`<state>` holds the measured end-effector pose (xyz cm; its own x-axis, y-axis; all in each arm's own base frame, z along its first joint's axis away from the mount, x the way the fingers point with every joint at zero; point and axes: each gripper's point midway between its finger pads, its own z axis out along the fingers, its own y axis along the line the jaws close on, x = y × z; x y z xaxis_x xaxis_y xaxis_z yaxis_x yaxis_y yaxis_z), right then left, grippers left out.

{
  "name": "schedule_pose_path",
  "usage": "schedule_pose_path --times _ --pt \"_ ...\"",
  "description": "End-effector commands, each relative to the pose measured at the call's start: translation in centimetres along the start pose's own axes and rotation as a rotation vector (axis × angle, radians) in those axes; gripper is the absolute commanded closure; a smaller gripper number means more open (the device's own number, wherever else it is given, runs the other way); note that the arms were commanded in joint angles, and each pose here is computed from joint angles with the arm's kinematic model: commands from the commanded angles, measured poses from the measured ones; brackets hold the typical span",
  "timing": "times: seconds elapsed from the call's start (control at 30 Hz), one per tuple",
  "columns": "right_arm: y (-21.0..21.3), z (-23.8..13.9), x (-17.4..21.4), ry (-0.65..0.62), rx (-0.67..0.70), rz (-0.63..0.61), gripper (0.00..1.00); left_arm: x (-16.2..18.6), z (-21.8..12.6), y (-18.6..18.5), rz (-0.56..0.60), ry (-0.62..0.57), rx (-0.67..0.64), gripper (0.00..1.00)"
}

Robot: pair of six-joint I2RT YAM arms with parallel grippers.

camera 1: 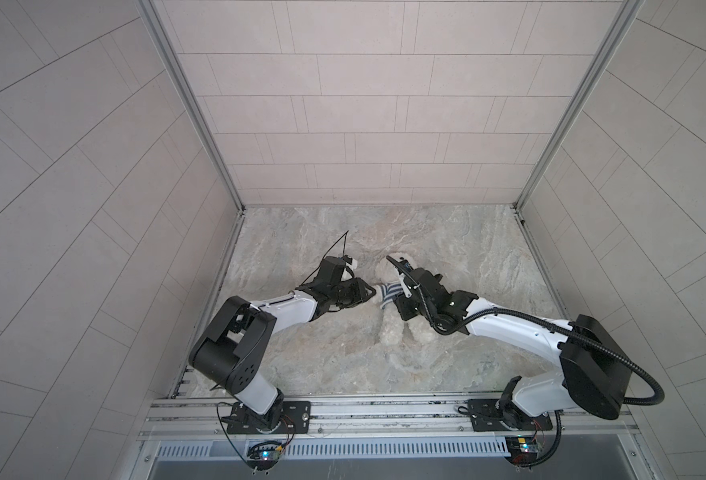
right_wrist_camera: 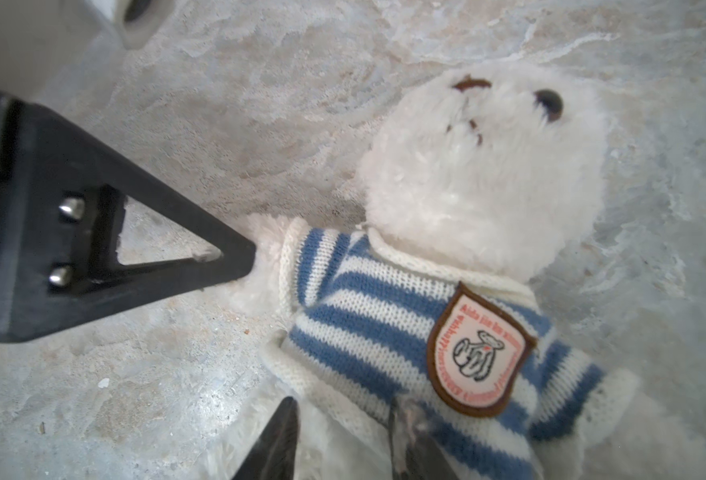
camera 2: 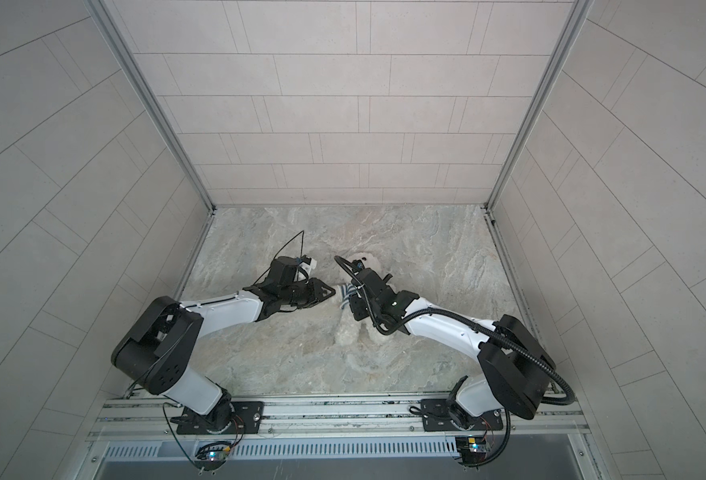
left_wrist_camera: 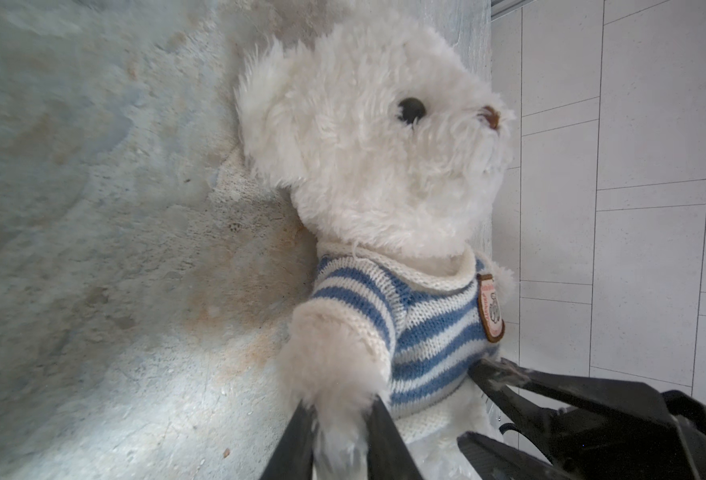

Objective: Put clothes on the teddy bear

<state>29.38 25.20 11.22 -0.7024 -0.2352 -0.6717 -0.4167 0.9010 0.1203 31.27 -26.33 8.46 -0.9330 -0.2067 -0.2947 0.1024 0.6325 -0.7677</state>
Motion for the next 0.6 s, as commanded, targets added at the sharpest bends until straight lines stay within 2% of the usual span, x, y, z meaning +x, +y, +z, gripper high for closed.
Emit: schedule_pose_path --times 0.0,0.2,0.47,0.57 --pt "-0.8 0.1 0.6 0.022 0.058 -0.019 0.55 -0.8 0.1 -0.7 0.016 -0.030 0.015 0.74" --pt "-1.5 0.6 1.4 0.041 0.093 -0.022 0.73 -0.7 0.1 -0.6 0.012 -0.030 0.015 0.84" --pt "-1.8 1.2 3.7 0.162 0.109 -0.036 0.97 -0.8 -0.4 -1.0 0.016 -0.041 0.020 0.97" --pt "-1.6 0.5 4.2 0.154 0.094 -0.031 1.00 -0.9 -0.8 -1.3 0.017 -0.048 0.028 1.00"
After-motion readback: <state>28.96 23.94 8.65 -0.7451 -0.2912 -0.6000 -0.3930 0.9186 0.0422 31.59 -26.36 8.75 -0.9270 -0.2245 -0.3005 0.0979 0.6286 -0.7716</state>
